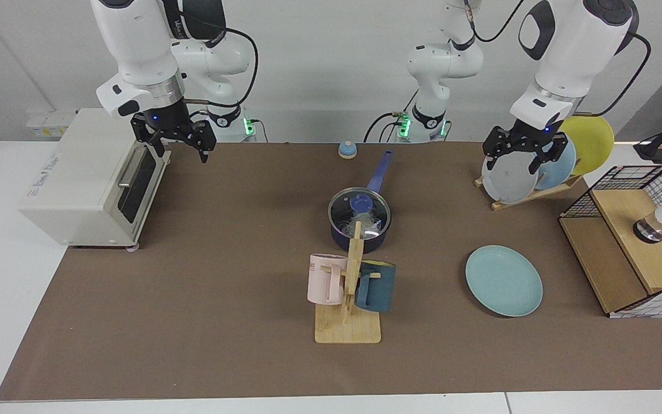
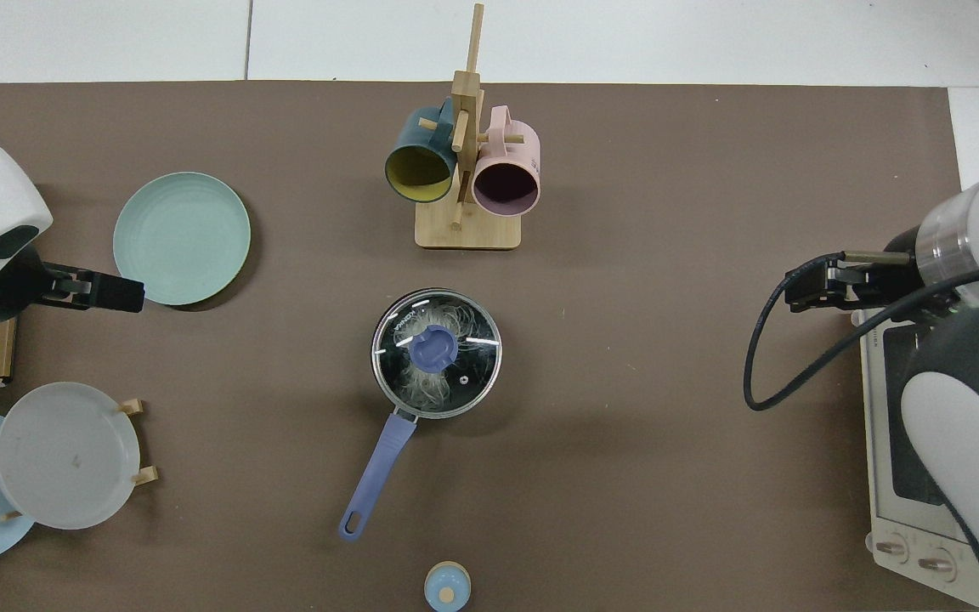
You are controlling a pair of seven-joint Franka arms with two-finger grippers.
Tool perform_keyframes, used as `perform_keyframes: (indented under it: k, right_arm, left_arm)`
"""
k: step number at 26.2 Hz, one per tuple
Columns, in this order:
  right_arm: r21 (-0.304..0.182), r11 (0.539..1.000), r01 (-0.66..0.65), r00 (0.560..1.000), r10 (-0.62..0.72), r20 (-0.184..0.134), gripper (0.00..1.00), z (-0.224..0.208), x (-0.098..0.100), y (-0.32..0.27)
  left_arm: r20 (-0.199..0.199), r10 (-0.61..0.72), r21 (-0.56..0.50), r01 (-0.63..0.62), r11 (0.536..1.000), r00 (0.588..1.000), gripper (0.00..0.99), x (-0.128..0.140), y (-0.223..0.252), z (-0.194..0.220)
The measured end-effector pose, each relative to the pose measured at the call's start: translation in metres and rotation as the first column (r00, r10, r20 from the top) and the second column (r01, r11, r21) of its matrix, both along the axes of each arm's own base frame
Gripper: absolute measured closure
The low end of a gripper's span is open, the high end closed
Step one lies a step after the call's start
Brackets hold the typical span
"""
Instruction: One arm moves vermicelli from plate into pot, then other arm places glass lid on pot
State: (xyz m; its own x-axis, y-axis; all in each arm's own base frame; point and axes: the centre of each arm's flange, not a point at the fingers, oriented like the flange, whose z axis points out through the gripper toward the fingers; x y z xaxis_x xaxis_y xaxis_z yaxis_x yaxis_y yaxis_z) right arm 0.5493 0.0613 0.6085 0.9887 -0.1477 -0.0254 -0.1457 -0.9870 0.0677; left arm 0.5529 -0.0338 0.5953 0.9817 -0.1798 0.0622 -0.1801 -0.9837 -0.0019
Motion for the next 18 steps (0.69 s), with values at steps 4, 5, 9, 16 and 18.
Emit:
perform_keyframes:
  k: [4, 5, 9, 16, 18]
  right_arm:
    - [-0.001, 1.000, -0.001, 1.000, 0.001, 0.000, 0.00, 0.0009, -0.0049, 0.0004]
    - [-0.001, 1.000, -0.001, 1.000, 0.001, 0.002, 0.00, 0.0012, -0.0054, 0.0003]
    - [-0.001, 1.000, 0.000, 1.000, 0.000, 0.004, 0.00, 0.0014, -0.0056, -0.0002]
    - [0.000, 1.000, 0.002, 1.000, -0.002, 0.001, 0.00, 0.0010, -0.0057, -0.0013]
    - [0.006, 1.000, 0.003, 1.000, -0.003, 0.002, 0.00, 0.0012, -0.0057, -0.0009]
  left_arm:
    - [0.000, -0.011, 0.001, 0.011, 1.000, 1.000, 0.000, 0.0000, -0.0002, 0.0000]
    - [0.000, -0.014, 0.001, 0.014, 1.000, 1.000, 0.000, -0.0001, -0.0002, 0.0001]
    - [0.000, -0.018, 0.001, 0.018, 1.000, 1.000, 0.000, -0.0001, -0.0004, 0.0001]
    - [0.000, -0.020, 0.001, 0.020, 1.000, 1.000, 0.000, -0.0001, -0.0013, 0.0001]
    - [0.000, -0.020, 0.001, 0.020, 1.000, 1.000, 0.000, -0.0002, -0.0013, 0.0001]
